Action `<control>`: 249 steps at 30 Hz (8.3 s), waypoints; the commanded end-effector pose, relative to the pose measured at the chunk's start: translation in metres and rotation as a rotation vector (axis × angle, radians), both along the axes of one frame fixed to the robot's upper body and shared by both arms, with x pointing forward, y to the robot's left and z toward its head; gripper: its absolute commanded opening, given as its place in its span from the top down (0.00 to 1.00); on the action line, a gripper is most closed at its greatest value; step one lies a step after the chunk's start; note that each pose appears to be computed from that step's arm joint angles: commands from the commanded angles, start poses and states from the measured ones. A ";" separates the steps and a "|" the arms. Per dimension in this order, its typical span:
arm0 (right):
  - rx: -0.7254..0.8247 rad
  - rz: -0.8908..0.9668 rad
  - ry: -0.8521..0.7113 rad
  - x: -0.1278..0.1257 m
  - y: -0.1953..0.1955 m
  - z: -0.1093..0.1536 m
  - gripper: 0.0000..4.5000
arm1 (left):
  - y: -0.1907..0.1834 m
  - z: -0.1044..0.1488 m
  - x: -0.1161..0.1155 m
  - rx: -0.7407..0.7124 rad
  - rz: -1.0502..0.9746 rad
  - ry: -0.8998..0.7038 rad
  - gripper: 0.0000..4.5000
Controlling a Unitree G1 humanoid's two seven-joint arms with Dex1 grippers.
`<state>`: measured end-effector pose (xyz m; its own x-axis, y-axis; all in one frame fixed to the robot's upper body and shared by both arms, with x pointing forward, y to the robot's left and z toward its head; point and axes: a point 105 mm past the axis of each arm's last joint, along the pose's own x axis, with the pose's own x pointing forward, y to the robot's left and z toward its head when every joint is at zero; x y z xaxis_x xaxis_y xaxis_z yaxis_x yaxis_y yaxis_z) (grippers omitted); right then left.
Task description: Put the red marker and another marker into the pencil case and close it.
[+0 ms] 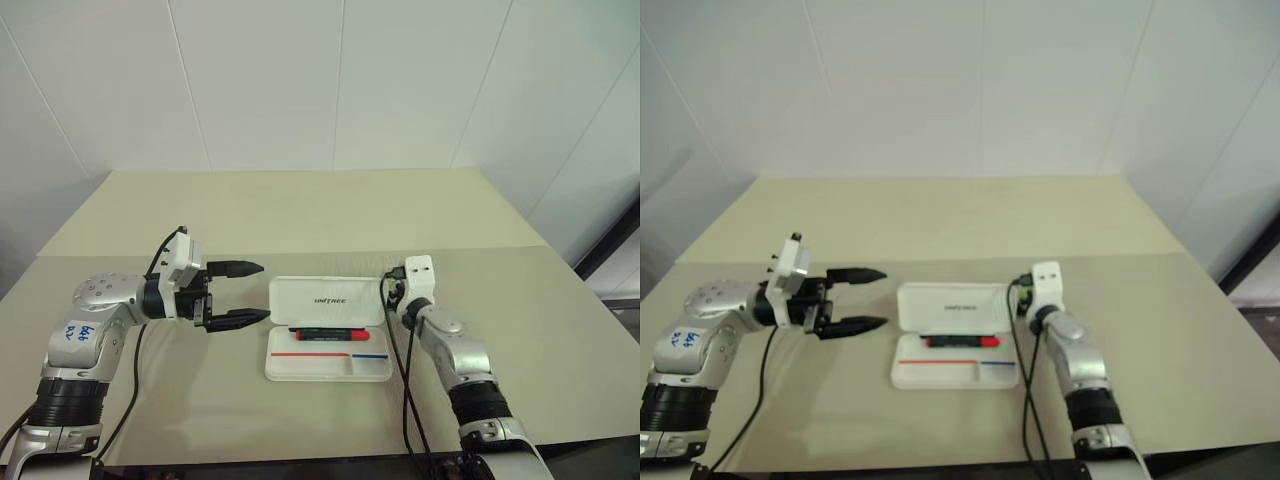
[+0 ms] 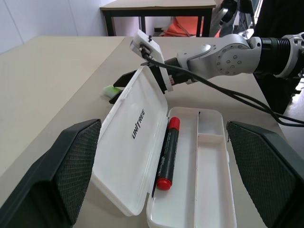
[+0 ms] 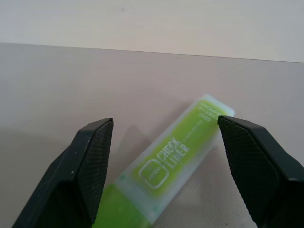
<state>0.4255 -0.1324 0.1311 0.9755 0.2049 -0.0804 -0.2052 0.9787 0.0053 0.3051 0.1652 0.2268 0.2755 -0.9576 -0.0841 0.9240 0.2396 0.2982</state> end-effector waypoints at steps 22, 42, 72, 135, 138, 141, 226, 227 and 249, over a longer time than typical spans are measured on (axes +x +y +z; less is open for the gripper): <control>0.095 -0.269 0.207 -0.002 -0.022 -0.034 0.26 | -0.006 0.008 -0.003 -0.009 -0.020 -0.050 0.00; 0.055 -0.135 0.116 -0.003 -0.011 -0.020 0.92 | -0.007 0.009 -0.002 -0.015 -0.023 -0.054 0.00; 0.024 -0.193 0.245 -0.002 -0.005 -0.014 0.01 | -0.008 0.010 -0.001 -0.016 -0.024 -0.062 0.00; -0.023 -0.304 0.200 0.000 -0.054 -0.004 0.69 | -0.010 0.011 0.001 -0.015 -0.035 -0.071 0.00; -0.030 -0.279 0.172 0.002 -0.059 0.006 0.69 | -0.010 0.012 0.002 -0.015 -0.037 -0.070 0.00; -0.032 -0.267 0.144 0.002 -0.063 0.015 0.69 | -0.011 0.011 0.002 -0.016 -0.040 -0.068 0.00; 0.006 1.320 0.686 -0.155 0.109 0.042 0.69 | 0.011 -0.045 -0.042 0.031 -0.235 -0.059 0.00; -0.009 1.321 0.680 -0.151 0.109 0.040 0.69 | 0.012 -0.046 -0.042 0.036 -0.238 -0.059 0.00; -0.089 1.413 0.589 -0.127 0.134 0.044 0.69 | 0.014 -0.052 -0.047 0.066 -0.243 -0.054 0.00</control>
